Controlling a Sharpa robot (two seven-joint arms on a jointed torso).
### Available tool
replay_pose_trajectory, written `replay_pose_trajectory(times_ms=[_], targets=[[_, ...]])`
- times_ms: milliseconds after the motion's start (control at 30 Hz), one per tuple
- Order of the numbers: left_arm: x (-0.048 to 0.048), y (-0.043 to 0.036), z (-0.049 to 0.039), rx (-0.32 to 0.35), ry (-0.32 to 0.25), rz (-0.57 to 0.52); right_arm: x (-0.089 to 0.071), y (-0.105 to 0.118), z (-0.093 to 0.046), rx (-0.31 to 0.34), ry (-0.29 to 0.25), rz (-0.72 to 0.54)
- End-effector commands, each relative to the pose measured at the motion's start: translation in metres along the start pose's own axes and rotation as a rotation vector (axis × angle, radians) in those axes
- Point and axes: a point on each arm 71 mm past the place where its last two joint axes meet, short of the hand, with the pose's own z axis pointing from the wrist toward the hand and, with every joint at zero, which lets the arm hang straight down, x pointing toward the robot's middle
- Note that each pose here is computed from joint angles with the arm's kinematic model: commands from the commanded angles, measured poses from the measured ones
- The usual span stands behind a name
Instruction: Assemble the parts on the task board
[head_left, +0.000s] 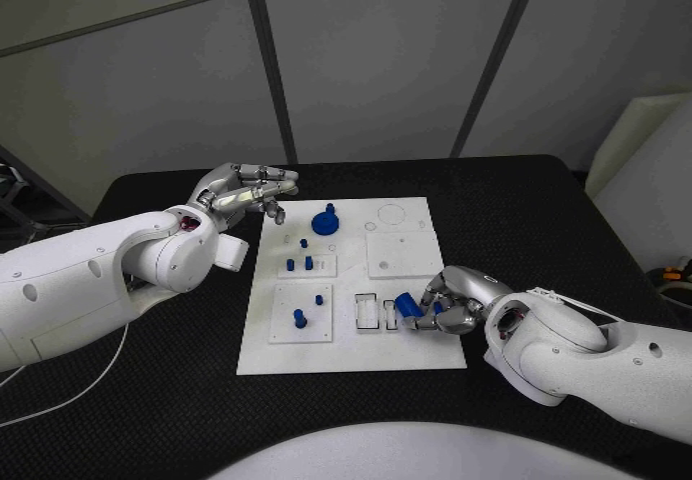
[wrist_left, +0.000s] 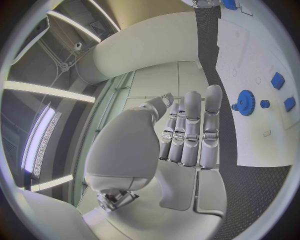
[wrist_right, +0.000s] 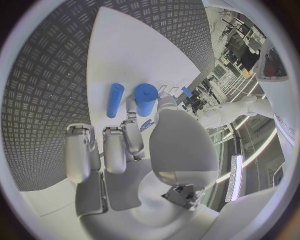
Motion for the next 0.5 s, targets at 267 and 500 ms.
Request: replay_pose_trajectory(times_ms=[267, 500], targets=[[0.0006, -0.001, -0.0006, 0.001, 0.013, -0.009, 0.0111, -0.0003, 0.0031, 0.044, 0.037, -0.016], [0.0005, -0.0009, -0.0006, 0.0, 0.014, -0.009, 0.0081, -0.0005, 0.0006, 0.046, 0.003, -0.006]])
